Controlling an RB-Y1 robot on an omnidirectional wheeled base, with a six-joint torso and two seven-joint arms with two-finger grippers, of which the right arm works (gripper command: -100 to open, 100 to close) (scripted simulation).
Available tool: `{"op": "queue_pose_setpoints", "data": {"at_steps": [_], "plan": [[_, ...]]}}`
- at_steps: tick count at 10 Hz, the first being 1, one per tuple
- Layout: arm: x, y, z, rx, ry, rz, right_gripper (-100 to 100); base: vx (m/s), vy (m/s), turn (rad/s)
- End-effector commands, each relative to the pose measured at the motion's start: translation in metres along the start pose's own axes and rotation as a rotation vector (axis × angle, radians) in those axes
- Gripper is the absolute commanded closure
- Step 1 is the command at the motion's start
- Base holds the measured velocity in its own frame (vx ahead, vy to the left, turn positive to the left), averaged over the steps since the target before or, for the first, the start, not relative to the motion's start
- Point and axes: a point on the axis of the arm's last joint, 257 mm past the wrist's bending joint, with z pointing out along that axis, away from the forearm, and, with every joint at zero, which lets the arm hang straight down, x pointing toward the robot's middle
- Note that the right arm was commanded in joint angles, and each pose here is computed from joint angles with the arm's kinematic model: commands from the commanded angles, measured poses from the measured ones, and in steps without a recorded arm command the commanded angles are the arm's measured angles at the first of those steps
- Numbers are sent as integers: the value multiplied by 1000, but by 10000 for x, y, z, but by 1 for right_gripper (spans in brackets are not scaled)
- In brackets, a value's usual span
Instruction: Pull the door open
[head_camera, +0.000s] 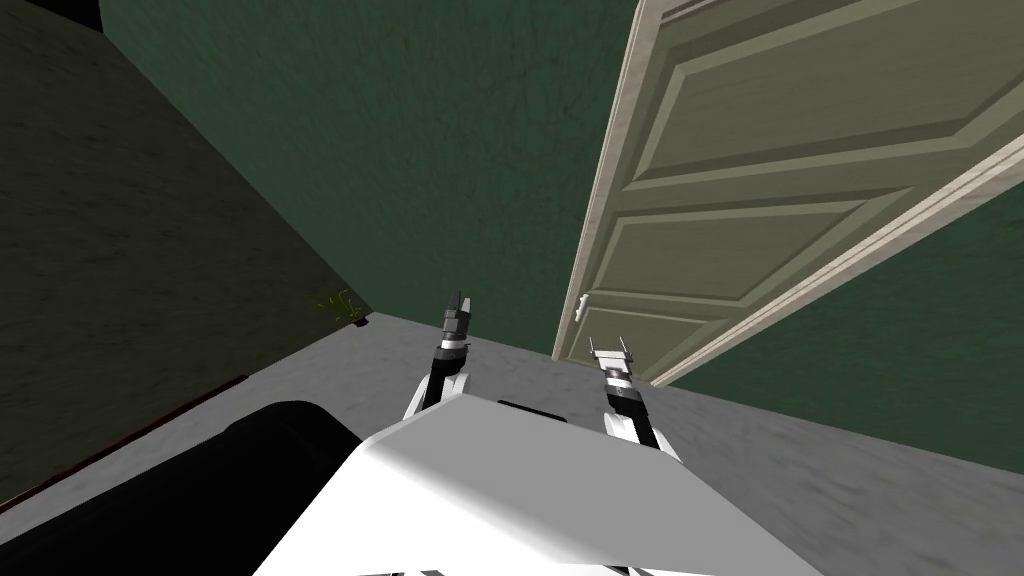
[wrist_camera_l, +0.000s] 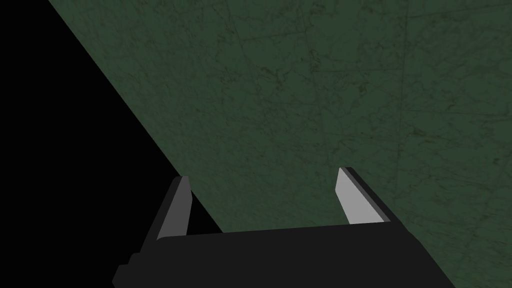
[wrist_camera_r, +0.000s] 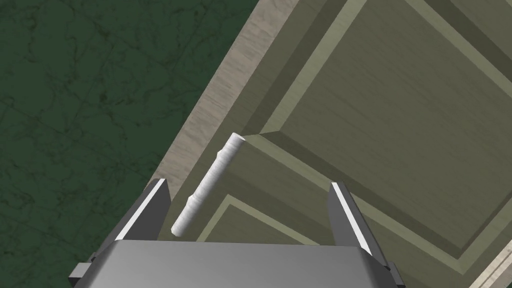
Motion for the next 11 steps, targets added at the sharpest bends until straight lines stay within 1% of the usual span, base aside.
{"op": "queue_pose_setpoints", "data": {"at_steps": [1,6,11], "plan": [[-98,-40,-33,8,-19,41,-100,54,-18,10],[-483,-184,-164,31,-96,190,-100,96,-11,21],[-809,-295,-307,39,-169,324,-100,99,-15,18]]}}
